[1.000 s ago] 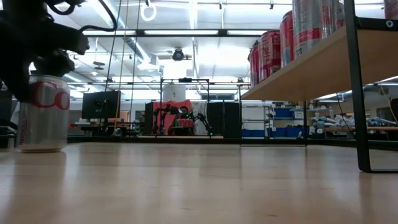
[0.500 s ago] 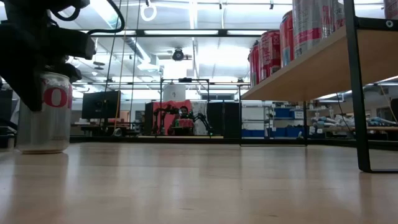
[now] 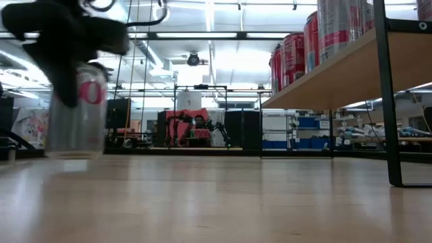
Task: Place canned beverage on shelf
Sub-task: Put the red silver soda can on the shelf aligned with the other red silver soda can
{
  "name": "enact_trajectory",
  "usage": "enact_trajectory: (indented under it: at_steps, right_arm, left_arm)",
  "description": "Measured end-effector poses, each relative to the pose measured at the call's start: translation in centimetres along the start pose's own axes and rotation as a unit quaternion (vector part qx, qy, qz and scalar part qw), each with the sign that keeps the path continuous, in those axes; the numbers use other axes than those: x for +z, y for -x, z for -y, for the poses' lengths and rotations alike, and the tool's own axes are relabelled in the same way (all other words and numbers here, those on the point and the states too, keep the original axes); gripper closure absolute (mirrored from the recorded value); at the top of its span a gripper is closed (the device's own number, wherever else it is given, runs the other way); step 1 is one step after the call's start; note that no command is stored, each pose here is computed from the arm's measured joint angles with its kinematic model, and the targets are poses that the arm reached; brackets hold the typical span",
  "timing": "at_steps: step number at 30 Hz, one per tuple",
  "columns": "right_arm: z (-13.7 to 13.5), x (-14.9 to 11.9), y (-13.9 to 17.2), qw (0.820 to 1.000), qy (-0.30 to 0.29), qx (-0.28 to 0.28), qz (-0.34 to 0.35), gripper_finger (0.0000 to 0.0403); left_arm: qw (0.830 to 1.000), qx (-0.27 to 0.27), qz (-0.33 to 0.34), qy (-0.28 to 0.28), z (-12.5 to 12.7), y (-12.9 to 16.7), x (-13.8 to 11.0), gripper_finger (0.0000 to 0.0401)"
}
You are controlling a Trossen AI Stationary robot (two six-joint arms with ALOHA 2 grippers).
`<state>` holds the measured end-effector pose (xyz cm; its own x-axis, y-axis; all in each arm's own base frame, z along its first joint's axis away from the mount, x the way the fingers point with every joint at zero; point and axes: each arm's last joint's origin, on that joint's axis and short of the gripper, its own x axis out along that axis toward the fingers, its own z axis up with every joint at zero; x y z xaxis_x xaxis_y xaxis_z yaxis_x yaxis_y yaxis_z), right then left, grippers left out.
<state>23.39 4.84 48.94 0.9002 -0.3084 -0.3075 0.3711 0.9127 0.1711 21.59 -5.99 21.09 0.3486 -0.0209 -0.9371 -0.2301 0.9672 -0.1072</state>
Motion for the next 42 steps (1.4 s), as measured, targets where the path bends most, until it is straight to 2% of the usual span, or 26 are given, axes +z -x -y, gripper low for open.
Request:
enact_trajectory:
  at_steps: [4, 10, 15, 20, 27, 33, 35, 39, 42]
  right_arm:
    - [0.3, -0.2, -0.2, 1.000, -0.010, 0.012, -0.020, 0.0055]
    - [0.5, -0.9, 0.1, 0.998, 0.010, 0.012, -0.057, 0.0055]
    - [0.8, -1.2, 0.5, 0.997, 0.021, 0.006, -0.070, 0.0055]
    - [1.1, -2.1, 0.6, 0.992, 0.041, 0.007, -0.121, 0.0055]
    - [2.2, -2.4, 2.3, 0.986, 0.050, 0.022, -0.156, 0.0055]
    - [2.5, -2.3, 3.2, 0.988, 0.013, 0.023, -0.153, 0.0055]
    - [1.9, -2.7, 3.1, 0.986, 0.014, 0.026, -0.164, 0.0055]
    - [0.7, -3.2, 3.2, 0.986, 0.009, 0.029, -0.162, 0.0055]
    - [0.3, -3.3, 3.8, 0.988, -0.005, 0.028, -0.153, 0.0055]
  left_arm:
    - [1.000, -0.001, -0.013, -0.013, 1.4, -0.3, 3.4, 0.0098]
    - [0.999, -0.008, 0.001, -0.032, 3.4, 0.2, 8.3, 0.0097]
    - [0.998, -0.058, 0.016, -0.023, 4.6, 0.9, 12.6, 0.0097]
    - [0.997, -0.069, 0.024, -0.021, 5.9, 1.7, 15.8, 0.0097]
    - [0.988, -0.108, 0.106, 0.005, 7.8, 4.9, 20.1, 0.0096]
    - [0.973, -0.129, 0.192, 0.006, 9.1, 8.1, 22.0, 0.0096]
    - [0.969, -0.133, 0.209, 0.005, 9.4, 8.3, 22.2, 0.0096]
    - [0.971, -0.127, 0.203, -0.007, 9.6, 8.2, 21.9, 0.0096]
    - [0.965, -0.110, 0.237, -0.004, 9.9, 8.4, 22.2, 0.0096]
